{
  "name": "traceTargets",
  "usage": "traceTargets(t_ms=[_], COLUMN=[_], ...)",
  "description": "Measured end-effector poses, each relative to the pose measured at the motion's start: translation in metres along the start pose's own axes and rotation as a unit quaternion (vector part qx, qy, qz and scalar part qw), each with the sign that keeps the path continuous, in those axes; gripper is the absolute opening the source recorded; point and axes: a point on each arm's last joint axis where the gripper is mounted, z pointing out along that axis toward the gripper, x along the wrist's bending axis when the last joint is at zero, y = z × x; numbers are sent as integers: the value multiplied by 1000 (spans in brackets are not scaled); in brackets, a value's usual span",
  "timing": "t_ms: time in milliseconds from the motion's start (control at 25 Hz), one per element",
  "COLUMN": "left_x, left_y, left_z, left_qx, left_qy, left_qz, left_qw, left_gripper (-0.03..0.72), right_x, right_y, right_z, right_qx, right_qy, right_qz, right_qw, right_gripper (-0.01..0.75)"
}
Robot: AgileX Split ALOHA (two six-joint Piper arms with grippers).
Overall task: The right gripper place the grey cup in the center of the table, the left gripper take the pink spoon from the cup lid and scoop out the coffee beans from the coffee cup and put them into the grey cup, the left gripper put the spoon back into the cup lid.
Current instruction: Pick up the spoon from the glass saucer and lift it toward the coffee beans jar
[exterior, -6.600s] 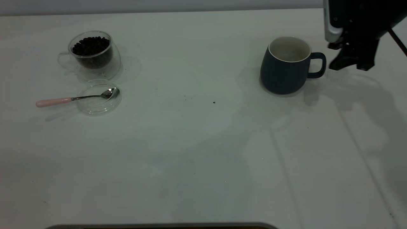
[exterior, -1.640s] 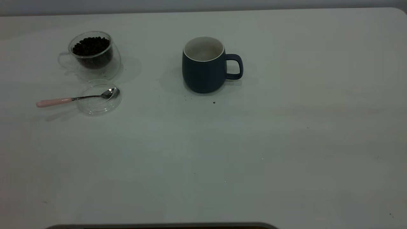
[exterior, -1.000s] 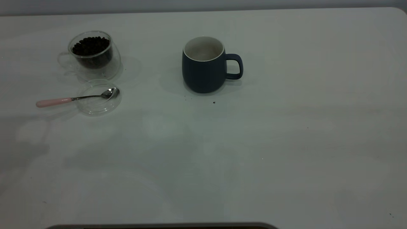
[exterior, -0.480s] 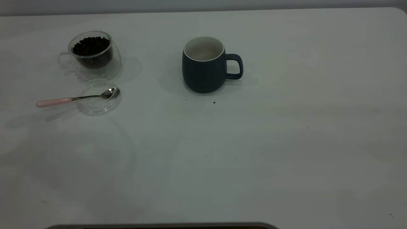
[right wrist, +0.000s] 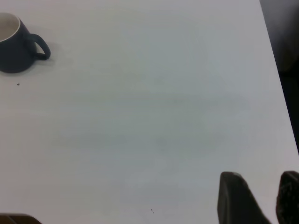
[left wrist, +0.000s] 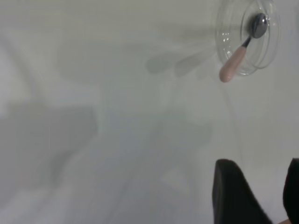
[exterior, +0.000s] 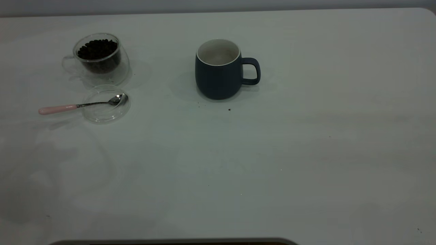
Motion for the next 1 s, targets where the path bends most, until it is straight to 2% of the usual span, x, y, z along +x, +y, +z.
traceTargets(t_ms=[280,360,640,1000], left_x=[22,26,35,19], left_y=[-9,-10,-8,-6], left_z=[34,41,58,93], left_qx=[3,-5,-54,-43], left_qy=[-44,-54,-81,-102], left_qz=[-53,-54,-54,-21], left_qw=[998,997,994,994], left_gripper=[571,604,609,594], right_x=[0,0,0,0], right_y=[0,0,0,0], right_z=[0,0,0,0], right_qx=[0,0,0,0], right_qy=[0,0,0,0], right_qz=[0,0,0,0], right_qw=[1000,1000,1000,1000], right_gripper=[245,245,244,244])
